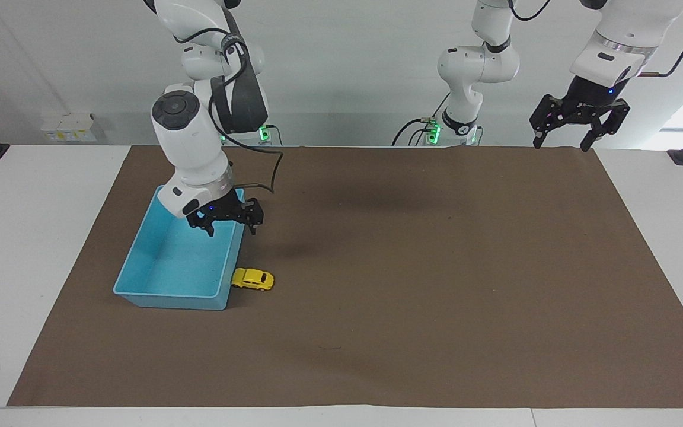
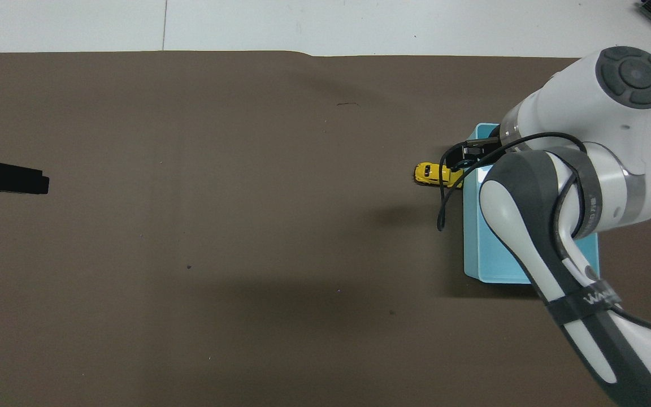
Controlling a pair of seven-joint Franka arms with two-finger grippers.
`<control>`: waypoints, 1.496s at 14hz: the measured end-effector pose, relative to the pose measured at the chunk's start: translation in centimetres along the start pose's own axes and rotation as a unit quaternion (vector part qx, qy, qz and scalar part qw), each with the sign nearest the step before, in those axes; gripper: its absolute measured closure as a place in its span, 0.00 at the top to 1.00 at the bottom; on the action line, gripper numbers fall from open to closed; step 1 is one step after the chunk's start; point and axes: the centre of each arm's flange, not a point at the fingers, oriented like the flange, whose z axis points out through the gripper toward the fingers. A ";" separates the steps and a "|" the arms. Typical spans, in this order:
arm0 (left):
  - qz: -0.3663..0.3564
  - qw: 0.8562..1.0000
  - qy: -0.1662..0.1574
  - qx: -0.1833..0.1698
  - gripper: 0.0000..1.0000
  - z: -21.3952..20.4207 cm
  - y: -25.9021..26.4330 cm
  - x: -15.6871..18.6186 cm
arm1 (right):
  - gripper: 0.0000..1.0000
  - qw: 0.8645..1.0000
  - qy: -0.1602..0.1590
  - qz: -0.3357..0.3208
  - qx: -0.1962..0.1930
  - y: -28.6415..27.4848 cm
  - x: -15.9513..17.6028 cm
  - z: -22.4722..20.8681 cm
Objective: Wind up and store yellow beetle car
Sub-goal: 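Reach the right gripper to the yellow car beside the box, then close the right gripper on the yellow car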
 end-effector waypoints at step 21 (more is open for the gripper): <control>0.003 1.000 -0.007 0.001 1.00 0.3 -1.2 -0.2 | 1.00 0.767 -0.001 0.638 0.062 -1.7 1.7 4.6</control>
